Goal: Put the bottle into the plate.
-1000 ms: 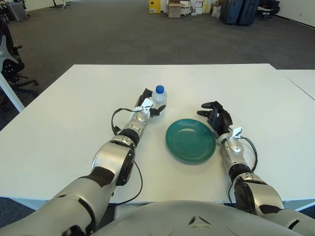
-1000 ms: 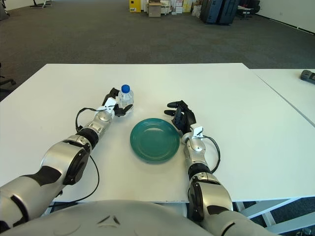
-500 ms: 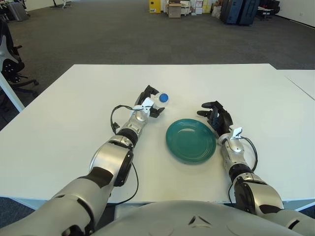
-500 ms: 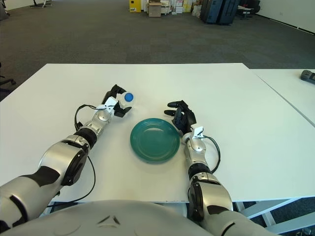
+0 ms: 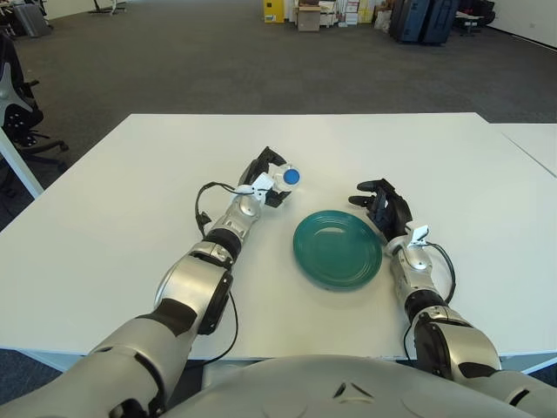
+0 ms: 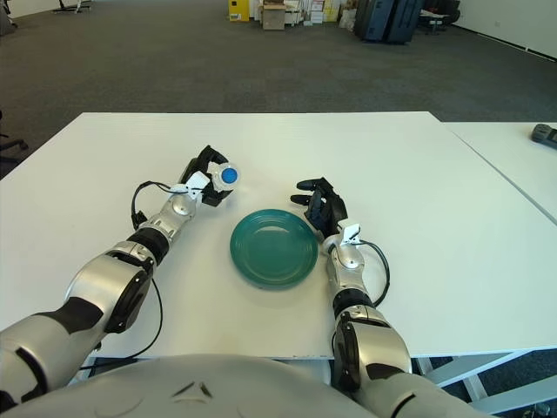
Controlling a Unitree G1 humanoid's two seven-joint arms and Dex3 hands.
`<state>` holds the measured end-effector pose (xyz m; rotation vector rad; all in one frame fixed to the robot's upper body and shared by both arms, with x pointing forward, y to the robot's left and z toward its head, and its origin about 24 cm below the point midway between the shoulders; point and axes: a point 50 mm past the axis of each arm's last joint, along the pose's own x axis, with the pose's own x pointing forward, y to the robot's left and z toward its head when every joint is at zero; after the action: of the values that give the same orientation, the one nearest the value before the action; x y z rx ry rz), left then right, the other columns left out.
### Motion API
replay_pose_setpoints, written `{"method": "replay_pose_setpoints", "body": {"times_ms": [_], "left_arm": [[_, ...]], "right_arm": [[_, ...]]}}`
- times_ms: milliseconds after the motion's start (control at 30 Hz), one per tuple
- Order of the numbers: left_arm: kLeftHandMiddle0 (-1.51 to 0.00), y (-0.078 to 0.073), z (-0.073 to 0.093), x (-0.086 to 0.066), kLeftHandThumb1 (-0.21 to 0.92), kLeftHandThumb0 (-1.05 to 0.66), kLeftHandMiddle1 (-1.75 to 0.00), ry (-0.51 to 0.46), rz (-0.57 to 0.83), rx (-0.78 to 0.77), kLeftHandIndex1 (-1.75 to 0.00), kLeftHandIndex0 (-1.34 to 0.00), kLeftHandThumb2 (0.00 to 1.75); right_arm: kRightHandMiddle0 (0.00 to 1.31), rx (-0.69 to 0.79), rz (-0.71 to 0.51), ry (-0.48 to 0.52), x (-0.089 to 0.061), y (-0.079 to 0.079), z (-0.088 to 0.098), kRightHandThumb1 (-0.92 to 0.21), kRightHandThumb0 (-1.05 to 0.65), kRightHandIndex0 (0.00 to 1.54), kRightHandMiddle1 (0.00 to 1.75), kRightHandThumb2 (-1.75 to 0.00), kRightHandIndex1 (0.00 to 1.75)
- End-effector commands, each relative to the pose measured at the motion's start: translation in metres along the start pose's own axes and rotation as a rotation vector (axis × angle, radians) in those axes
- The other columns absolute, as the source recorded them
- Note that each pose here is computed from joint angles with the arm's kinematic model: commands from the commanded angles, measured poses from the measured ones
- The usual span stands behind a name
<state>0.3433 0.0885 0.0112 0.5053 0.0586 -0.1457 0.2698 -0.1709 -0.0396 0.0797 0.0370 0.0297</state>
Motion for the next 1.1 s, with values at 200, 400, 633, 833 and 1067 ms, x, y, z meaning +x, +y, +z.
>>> {"method": "replay_pose_setpoints", "body": {"times_ms": [200,400,633,833,1067], "left_arm": [[-1.22,0.010,0.013,0.004,0.35,-0.06,-1.75,-0.099,0.010,0.027,-1.75,-0.98,1.23],[-1.22,0.010,0.017,0.003,0.35,-0.07,-1.75,-0.129,0.003,0.039,-1.75,-0.97,1.23],[-1.23,0.008,0.024,-0.001,0.35,-0.07,-1.75,-0.218,-0.028,0.070,-1.75,-0.97,1.23],[-1.23,0.004,0.032,-0.007,0.35,-0.07,-1.75,-0.308,-0.106,0.105,-1.75,-0.97,1.23],[-1.23,0.001,0.035,-0.013,0.35,-0.07,-1.75,-0.359,-0.177,0.129,-1.75,-0.98,1.23]], "right_arm": [[0.36,0.087,-0.095,0.250,-0.052,0.001,-0.054,-0.92,-0.85,0.58,1.21,-1.04,0.83],[0.36,0.081,-0.096,0.257,-0.051,0.002,-0.054,-0.92,-0.86,0.56,1.21,-1.04,0.82],[0.34,0.071,-0.094,0.269,-0.051,0.003,-0.055,-0.92,-0.87,0.54,1.20,-1.05,0.81],[0.31,0.066,-0.089,0.273,-0.051,0.003,-0.055,-0.92,-0.88,0.53,1.19,-1.06,0.81],[0.30,0.072,-0.090,0.262,-0.050,0.003,-0.054,-0.92,-0.87,0.54,1.19,-1.07,0.82]]}}
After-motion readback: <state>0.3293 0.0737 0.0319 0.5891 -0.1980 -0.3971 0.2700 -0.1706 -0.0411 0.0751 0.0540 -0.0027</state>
